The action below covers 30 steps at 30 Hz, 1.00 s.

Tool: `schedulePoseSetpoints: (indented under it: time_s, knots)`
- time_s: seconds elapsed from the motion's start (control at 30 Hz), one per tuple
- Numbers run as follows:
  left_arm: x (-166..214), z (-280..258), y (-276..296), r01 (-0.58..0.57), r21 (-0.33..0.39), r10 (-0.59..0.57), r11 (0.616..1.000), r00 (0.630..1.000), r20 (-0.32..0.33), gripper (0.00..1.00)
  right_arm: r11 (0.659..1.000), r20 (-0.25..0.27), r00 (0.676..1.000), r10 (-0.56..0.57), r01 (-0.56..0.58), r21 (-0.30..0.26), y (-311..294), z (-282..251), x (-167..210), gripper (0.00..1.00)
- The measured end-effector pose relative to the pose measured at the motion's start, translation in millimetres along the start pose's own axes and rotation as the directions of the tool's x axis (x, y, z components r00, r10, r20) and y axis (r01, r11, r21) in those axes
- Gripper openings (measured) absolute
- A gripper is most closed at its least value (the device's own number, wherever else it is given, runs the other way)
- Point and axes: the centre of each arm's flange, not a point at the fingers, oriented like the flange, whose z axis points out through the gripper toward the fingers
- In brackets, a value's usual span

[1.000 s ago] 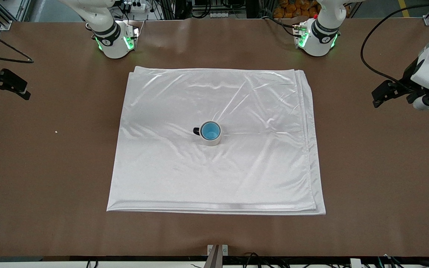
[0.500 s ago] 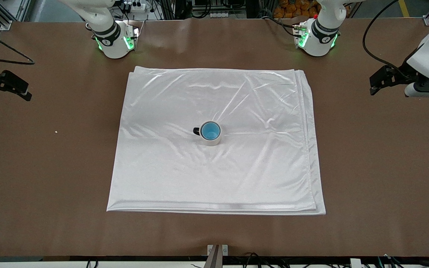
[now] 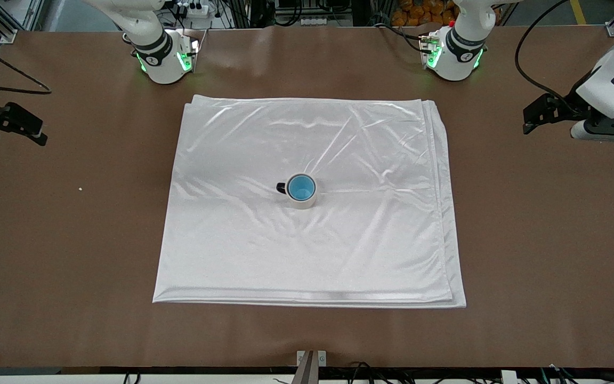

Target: Place blue cup into white mug on cloth

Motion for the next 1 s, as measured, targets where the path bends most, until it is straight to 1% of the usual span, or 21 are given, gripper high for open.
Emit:
schedulePoseSetpoints:
  time_s: [1.0]
  knots:
    - [-0.1,0.2,-7.0,0.012,0.000,-0.012,1.000,1.000,0.001,1.00,1.000,0.009,1.000,0.000,0.000,0.000,0.1,3.0,0.8,1.00]
